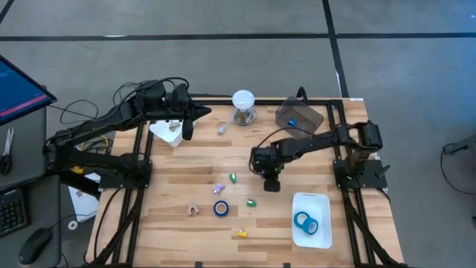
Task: Pick and place Stapler, Stapler remover, tape
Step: Put the blue stapler into the black bin
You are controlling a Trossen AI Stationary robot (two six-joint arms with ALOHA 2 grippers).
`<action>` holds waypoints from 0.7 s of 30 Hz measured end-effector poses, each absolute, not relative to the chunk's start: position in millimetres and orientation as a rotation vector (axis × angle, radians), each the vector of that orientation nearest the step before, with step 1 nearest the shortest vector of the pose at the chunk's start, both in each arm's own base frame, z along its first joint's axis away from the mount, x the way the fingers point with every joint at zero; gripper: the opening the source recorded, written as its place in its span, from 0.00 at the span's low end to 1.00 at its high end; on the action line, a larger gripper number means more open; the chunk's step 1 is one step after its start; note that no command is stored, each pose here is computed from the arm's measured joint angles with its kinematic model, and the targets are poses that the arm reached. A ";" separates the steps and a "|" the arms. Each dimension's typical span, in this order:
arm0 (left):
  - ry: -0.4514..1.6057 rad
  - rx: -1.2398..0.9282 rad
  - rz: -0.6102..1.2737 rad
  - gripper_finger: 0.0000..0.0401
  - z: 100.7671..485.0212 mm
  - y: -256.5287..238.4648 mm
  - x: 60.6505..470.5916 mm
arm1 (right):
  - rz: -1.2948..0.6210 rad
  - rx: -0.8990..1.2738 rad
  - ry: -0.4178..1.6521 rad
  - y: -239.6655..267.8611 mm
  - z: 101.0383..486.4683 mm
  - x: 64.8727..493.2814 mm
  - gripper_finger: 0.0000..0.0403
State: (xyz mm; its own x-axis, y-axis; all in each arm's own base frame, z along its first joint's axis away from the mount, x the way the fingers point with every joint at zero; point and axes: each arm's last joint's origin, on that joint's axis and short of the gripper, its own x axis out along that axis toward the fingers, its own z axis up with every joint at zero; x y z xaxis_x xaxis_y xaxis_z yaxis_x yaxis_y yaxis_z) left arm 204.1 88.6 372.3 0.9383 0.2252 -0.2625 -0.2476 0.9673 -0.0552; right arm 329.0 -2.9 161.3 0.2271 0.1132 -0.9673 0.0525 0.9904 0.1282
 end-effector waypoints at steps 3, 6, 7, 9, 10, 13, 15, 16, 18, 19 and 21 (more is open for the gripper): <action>0.258 -0.088 0.241 0.01 372.2 88.6 204.2 | -0.012 0.165 1.302 -19.7 174.2 325.1 0.12; 0.258 -0.088 0.241 0.01 372.2 88.6 204.1 | -0.072 0.182 1.255 -36.6 189.2 319.1 0.13; 0.258 -0.088 0.242 0.01 372.2 88.6 204.1 | -0.095 0.186 1.250 -41.9 193.5 316.1 0.13; 0.258 -0.088 0.241 0.01 372.2 88.5 204.2 | -0.147 0.189 1.240 -53.4 203.4 308.2 0.13; 0.258 -0.088 0.241 0.01 372.2 88.6 204.1 | -0.171 0.191 1.234 -59.1 207.9 304.3 0.12; 0.258 -0.088 0.242 0.01 372.2 88.6 204.1 | -0.252 0.200 1.232 -76.6 220.6 290.2 0.12; 0.258 -0.088 0.242 0.01 372.2 88.6 204.1 | -0.305 0.205 1.222 -87.7 228.4 281.3 0.12; 0.258 -0.088 0.241 0.01 372.2 88.5 204.2 | -0.324 0.210 1.224 -92.7 231.6 276.4 0.12; 0.258 -0.088 0.242 0.01 372.2 88.6 204.1 | -0.359 0.226 1.220 -103.0 237.6 266.9 0.12; 0.258 -0.088 0.242 0.01 372.2 88.6 204.1 | -0.377 0.235 1.212 -108.4 240.0 263.3 0.12; 0.258 -0.088 0.242 0.01 372.2 88.6 204.1 | -0.418 0.258 1.218 -119.3 242.8 254.4 0.12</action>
State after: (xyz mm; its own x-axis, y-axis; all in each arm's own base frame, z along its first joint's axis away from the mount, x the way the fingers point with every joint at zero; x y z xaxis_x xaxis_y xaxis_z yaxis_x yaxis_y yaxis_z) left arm 204.1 88.6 372.2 0.9381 0.2250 -0.2632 -0.2475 0.9673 -0.0553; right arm 254.4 -119.3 242.8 0.2838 -0.1715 -0.9434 0.4434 0.8958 -0.0295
